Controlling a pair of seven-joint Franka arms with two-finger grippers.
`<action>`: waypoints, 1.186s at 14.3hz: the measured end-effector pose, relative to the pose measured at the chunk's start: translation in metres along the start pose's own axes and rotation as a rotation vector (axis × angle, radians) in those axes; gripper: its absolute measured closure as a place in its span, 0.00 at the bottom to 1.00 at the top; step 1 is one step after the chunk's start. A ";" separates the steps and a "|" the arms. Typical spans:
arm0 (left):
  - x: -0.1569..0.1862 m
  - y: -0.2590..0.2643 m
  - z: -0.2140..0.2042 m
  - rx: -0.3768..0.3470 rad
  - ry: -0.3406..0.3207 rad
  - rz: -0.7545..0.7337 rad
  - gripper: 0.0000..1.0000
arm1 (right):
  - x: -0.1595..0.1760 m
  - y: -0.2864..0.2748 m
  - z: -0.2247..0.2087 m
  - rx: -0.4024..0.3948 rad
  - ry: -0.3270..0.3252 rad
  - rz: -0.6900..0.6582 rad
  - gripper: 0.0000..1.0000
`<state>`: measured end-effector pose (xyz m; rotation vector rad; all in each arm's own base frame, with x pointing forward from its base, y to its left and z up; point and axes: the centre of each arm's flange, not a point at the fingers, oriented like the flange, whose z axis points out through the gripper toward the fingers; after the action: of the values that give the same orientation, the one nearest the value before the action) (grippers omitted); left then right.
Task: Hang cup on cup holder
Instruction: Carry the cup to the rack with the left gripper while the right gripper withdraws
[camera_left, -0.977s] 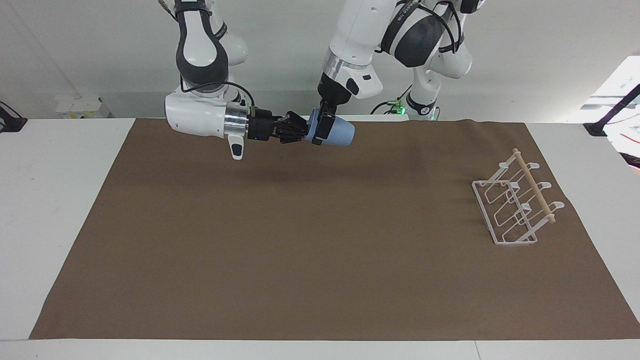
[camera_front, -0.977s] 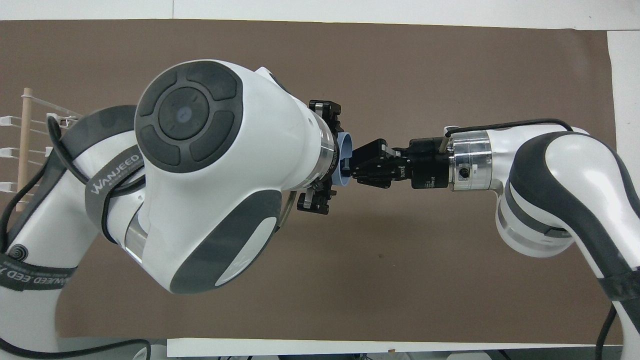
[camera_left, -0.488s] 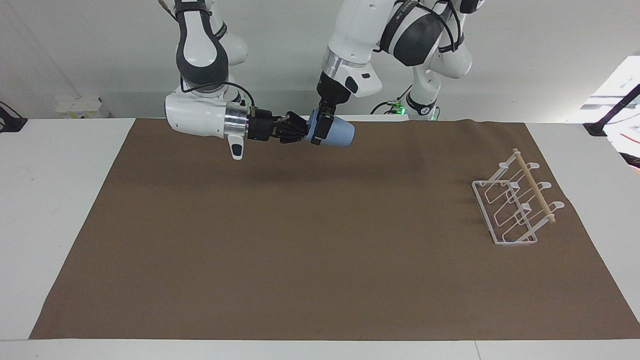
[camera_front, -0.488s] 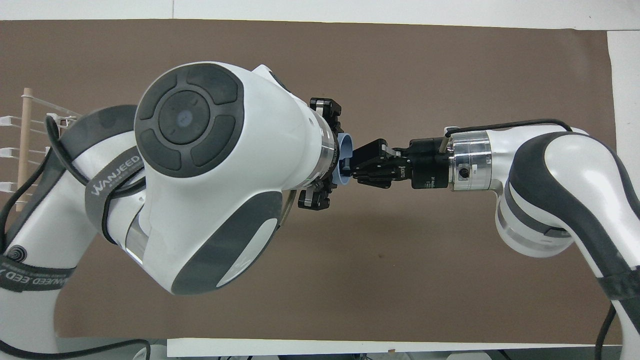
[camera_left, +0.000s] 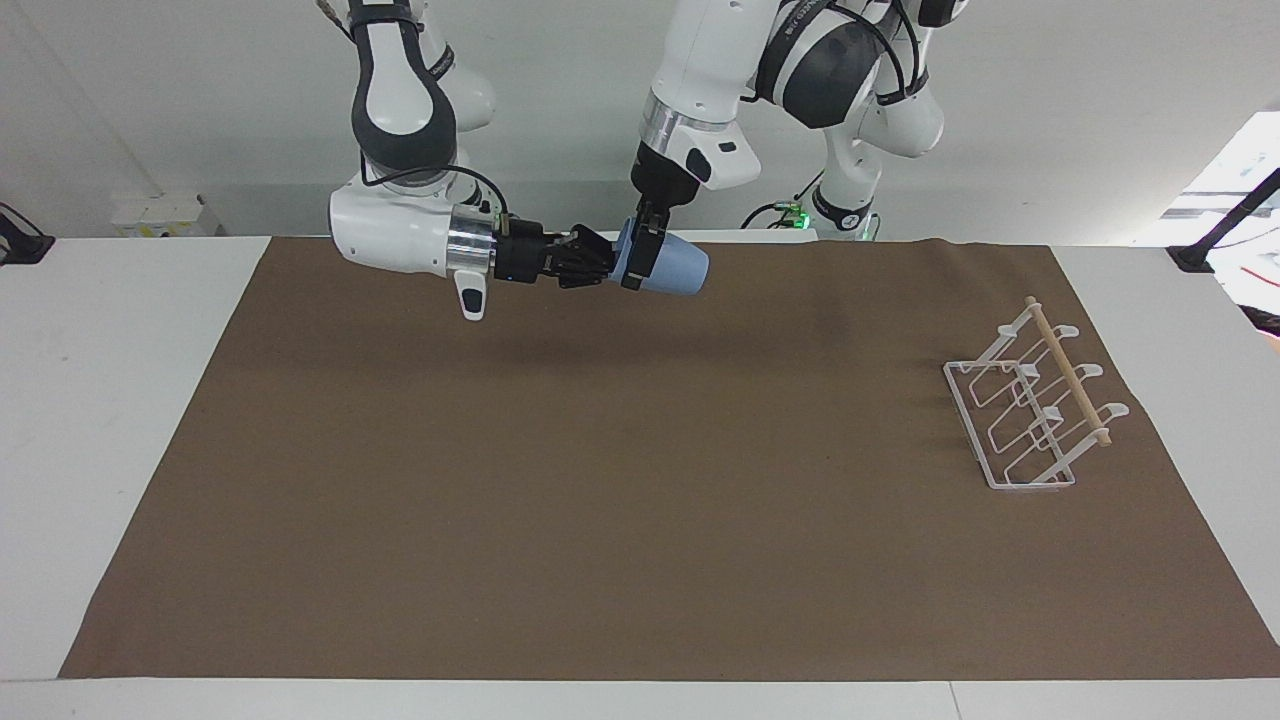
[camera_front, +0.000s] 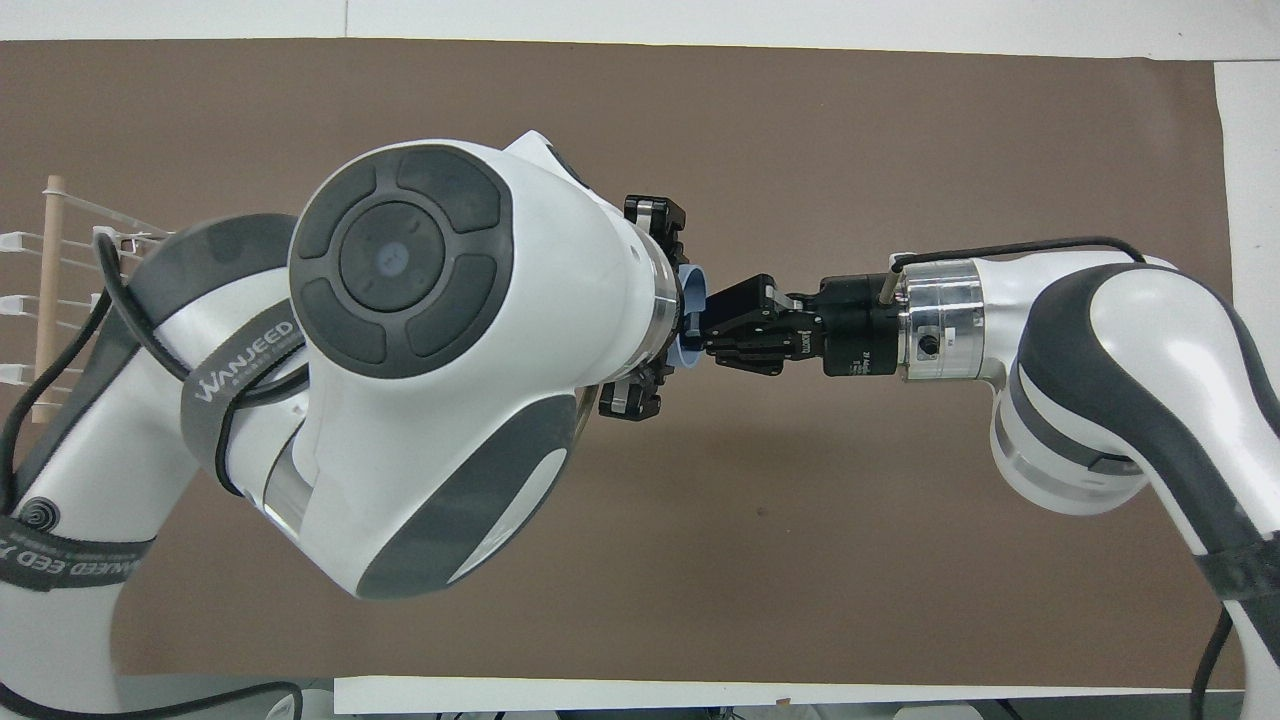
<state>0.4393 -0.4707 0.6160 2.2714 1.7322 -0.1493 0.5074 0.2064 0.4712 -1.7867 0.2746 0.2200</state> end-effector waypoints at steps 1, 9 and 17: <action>0.000 0.000 0.000 -0.001 0.002 0.002 0.17 | 0.000 0.000 -0.001 0.000 0.002 0.000 0.69; -0.001 -0.001 0.001 0.001 0.004 0.004 0.17 | 0.013 -0.003 -0.051 -0.342 0.049 -0.162 0.00; 0.064 0.010 0.008 0.125 0.192 0.120 0.17 | 0.024 0.020 -0.175 -0.963 0.137 -0.290 0.00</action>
<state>0.4675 -0.4159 0.5943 2.5480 1.7130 -0.0142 0.5246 0.0300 0.4862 -2.7706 -0.0207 0.0065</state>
